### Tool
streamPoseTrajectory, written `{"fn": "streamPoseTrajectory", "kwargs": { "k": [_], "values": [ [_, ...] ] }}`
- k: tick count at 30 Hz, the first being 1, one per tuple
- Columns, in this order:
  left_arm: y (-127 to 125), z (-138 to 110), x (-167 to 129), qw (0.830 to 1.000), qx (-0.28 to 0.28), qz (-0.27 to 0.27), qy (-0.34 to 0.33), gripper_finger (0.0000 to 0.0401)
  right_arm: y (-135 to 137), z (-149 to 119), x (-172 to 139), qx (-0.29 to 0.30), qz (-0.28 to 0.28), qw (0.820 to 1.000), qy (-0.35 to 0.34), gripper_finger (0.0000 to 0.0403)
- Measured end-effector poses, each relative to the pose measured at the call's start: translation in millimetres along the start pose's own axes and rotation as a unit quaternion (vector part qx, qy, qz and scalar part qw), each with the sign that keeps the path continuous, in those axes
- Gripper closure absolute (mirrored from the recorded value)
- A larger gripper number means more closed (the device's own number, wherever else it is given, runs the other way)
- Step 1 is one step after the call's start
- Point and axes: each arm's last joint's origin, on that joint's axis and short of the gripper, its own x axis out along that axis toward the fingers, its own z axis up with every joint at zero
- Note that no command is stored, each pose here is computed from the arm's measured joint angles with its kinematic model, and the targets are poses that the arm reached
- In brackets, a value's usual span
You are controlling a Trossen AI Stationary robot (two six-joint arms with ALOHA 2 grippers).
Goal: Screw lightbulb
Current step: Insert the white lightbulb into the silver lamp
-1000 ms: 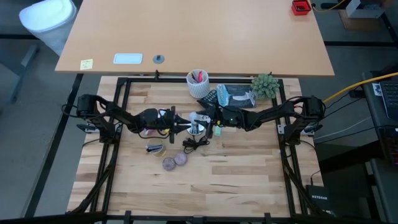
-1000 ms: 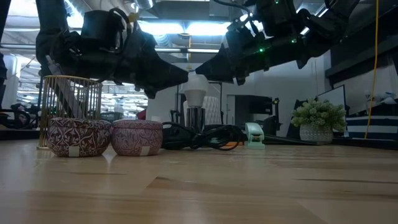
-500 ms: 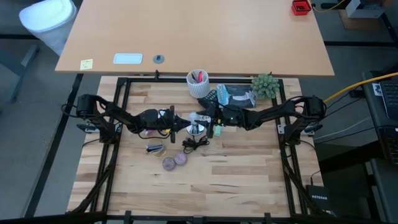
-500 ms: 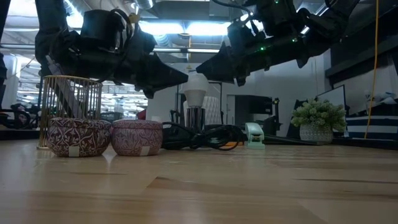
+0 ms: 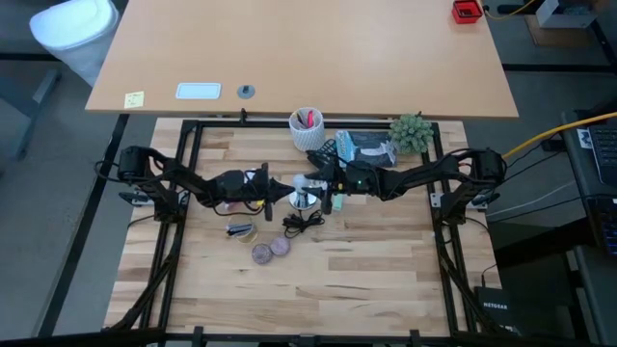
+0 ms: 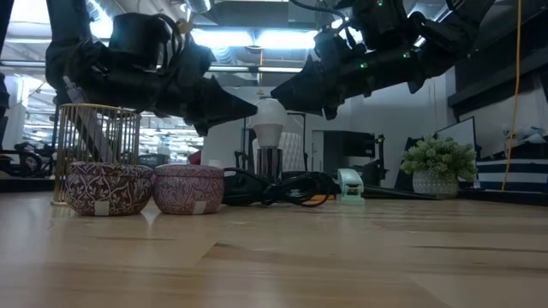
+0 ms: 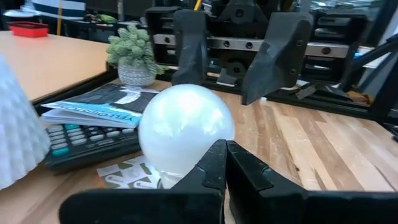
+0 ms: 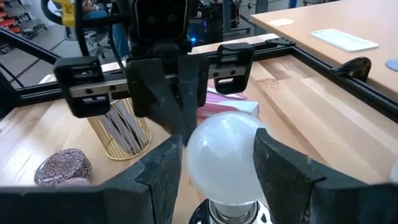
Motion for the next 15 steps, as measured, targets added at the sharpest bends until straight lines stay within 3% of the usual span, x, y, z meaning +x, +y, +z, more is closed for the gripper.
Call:
{"fn": "streamPoseTrajectory", "kwargs": {
  "k": [8,12,15],
  "values": [
    [5,-3,-4,0.998,-0.001,0.061,-0.003,0.0399,2,0,0,0.010,0.021,1.000,0.003,0.0207],
    [7,-5,-3,0.996,0.000,0.085,0.003,0.0400,6,-20,0,0.020,0.072,0.994,0.075,0.0207],
    [8,-3,-3,0.997,-0.001,0.083,-0.001,0.0399,4,-10,0,0.021,0.056,0.997,0.055,0.0207]
  ]
}}
